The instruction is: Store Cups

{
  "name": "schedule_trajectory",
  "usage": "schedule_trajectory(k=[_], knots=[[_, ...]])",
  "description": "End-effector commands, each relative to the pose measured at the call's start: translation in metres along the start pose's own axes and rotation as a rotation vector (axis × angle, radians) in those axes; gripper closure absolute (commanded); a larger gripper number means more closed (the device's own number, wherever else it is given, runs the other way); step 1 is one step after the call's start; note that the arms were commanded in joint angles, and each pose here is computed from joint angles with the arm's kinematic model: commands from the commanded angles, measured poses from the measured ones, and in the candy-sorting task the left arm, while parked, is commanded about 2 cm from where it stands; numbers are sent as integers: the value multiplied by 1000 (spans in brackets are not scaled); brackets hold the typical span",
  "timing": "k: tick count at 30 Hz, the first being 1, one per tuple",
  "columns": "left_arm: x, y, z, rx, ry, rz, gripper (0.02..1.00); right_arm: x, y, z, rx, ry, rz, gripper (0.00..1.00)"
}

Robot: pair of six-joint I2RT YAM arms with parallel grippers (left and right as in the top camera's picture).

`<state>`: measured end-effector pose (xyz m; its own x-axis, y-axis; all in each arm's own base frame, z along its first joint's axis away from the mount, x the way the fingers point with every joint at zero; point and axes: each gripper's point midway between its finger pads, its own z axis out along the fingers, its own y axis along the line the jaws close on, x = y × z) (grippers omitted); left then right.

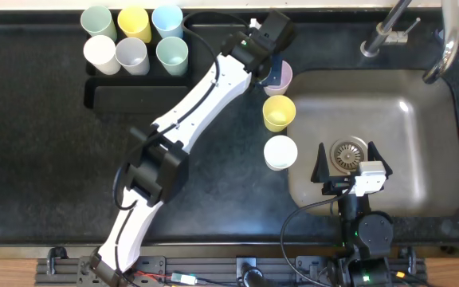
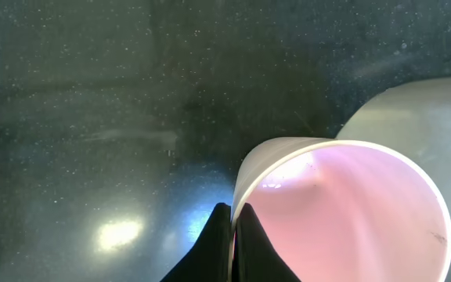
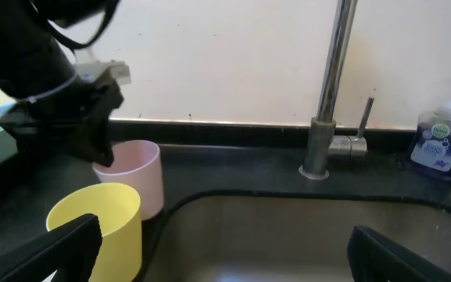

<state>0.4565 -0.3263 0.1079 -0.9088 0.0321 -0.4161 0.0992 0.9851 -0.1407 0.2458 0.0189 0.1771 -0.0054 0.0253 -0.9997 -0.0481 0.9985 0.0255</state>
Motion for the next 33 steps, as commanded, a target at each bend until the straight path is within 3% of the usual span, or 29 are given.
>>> schedule_trajectory(k=[1,6,7,11,15,21,33], knots=[[-47,31,-128,-9,-243,3,985,3,-2,0,9,-3,11,3],[-56,111,-208,-52,-355,-59,985,3,-2,0,9,-3,11,3],[-51,165,-233,-107,-385,-131,980,3,-2,0,9,-3,11,3],[-15,270,-251,-201,-362,-280,985,3,-2,0,9,-3,11,3],[19,338,-243,-272,-291,-359,985,3,-2,0,9,-3,11,3],[51,387,-210,-310,-158,-393,985,3,-2,0,9,-3,11,5],[48,405,-136,-267,-45,-321,982,3,-2,0,9,-3,11,5]])
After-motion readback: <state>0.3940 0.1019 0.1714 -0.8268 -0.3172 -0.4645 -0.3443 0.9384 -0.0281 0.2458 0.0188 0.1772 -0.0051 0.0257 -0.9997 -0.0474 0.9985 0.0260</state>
